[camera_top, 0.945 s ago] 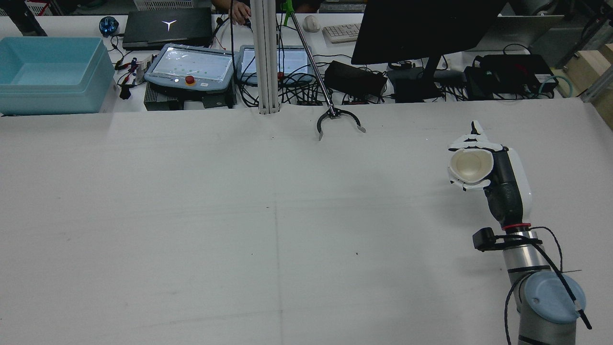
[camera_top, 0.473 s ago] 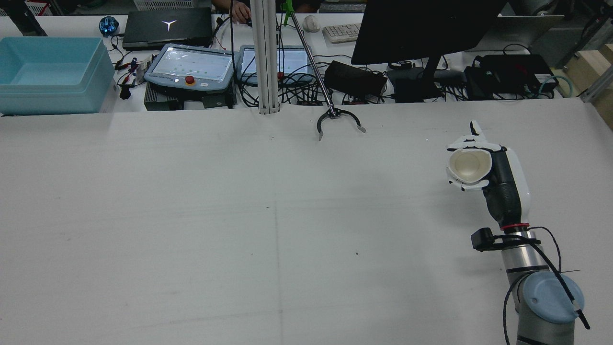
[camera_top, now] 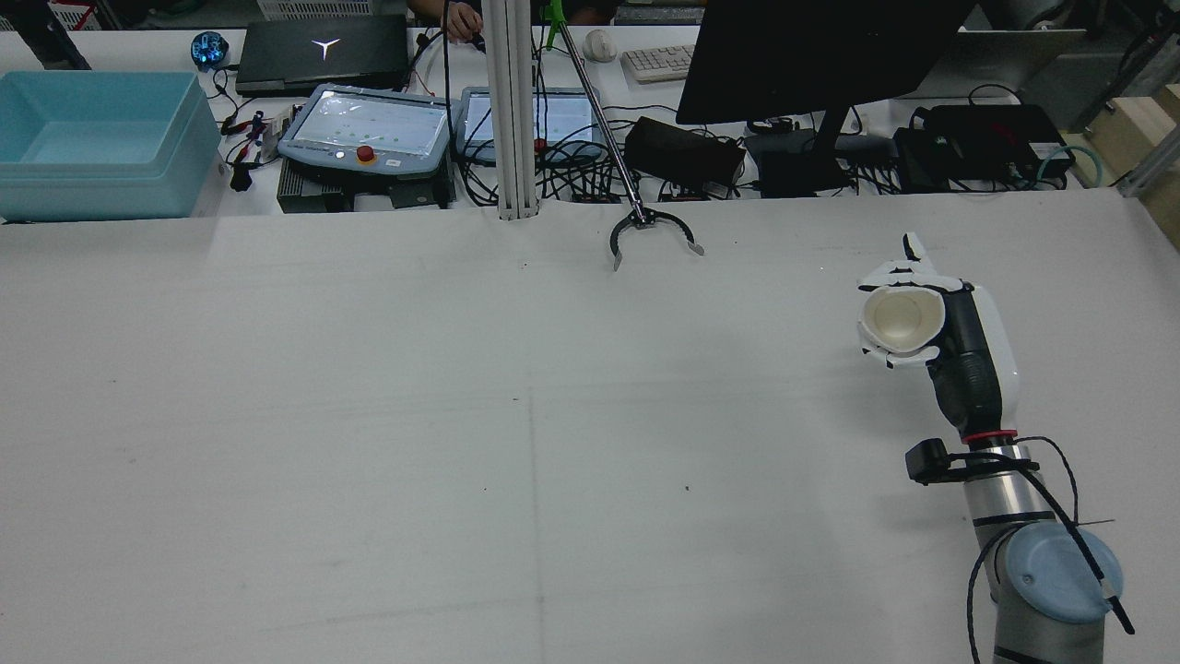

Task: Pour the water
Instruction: 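Lower the beige cup onto the table with the left hand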

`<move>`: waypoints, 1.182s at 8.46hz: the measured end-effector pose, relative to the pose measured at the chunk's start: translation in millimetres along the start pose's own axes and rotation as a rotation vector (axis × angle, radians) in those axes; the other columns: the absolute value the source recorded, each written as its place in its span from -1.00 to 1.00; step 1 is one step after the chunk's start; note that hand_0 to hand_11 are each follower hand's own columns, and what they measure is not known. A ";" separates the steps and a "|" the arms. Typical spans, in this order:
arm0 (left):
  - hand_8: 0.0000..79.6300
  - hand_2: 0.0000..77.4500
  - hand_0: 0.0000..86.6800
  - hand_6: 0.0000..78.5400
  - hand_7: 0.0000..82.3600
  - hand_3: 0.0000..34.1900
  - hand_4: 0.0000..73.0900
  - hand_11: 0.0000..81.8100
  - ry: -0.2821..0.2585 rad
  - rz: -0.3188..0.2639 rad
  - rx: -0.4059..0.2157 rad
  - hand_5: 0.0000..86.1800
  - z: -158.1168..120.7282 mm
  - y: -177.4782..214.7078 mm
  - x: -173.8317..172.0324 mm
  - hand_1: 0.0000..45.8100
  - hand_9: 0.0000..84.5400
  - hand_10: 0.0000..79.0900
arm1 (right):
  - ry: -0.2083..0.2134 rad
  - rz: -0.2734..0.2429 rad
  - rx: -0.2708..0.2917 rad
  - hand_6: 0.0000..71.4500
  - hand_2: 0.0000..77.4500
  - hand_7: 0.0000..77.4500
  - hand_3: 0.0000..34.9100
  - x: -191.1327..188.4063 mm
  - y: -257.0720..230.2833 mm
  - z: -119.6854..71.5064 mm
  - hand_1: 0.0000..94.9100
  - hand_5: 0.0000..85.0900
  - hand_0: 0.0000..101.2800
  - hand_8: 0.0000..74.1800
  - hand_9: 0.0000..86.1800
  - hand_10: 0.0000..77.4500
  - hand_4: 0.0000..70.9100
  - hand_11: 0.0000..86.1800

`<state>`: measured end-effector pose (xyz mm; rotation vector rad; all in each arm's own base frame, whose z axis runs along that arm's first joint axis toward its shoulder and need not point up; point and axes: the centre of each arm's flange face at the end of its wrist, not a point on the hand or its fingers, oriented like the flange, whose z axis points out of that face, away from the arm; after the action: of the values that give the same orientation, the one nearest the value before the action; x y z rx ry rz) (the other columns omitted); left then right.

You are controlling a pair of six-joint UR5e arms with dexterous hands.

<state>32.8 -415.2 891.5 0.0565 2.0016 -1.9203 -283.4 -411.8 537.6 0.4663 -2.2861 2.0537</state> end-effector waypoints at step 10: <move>-0.93 -0.97 0.85 -0.93 -0.97 -1.00 -0.64 -0.63 0.000 -0.096 0.001 -1.00 -9.0 -7.2 0.0 0.57 -0.97 -0.83 | 0.000 0.006 -0.002 0.22 0.17 0.07 -1.00 -0.2 2.8 0.0 -0.62 -0.72 0.58 -0.78 -0.85 -0.93 0.95 -0.89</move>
<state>28.7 -406.9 898.5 -0.0394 2.0375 -1.9798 -283.9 -411.5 534.9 0.4602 -2.2923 2.0540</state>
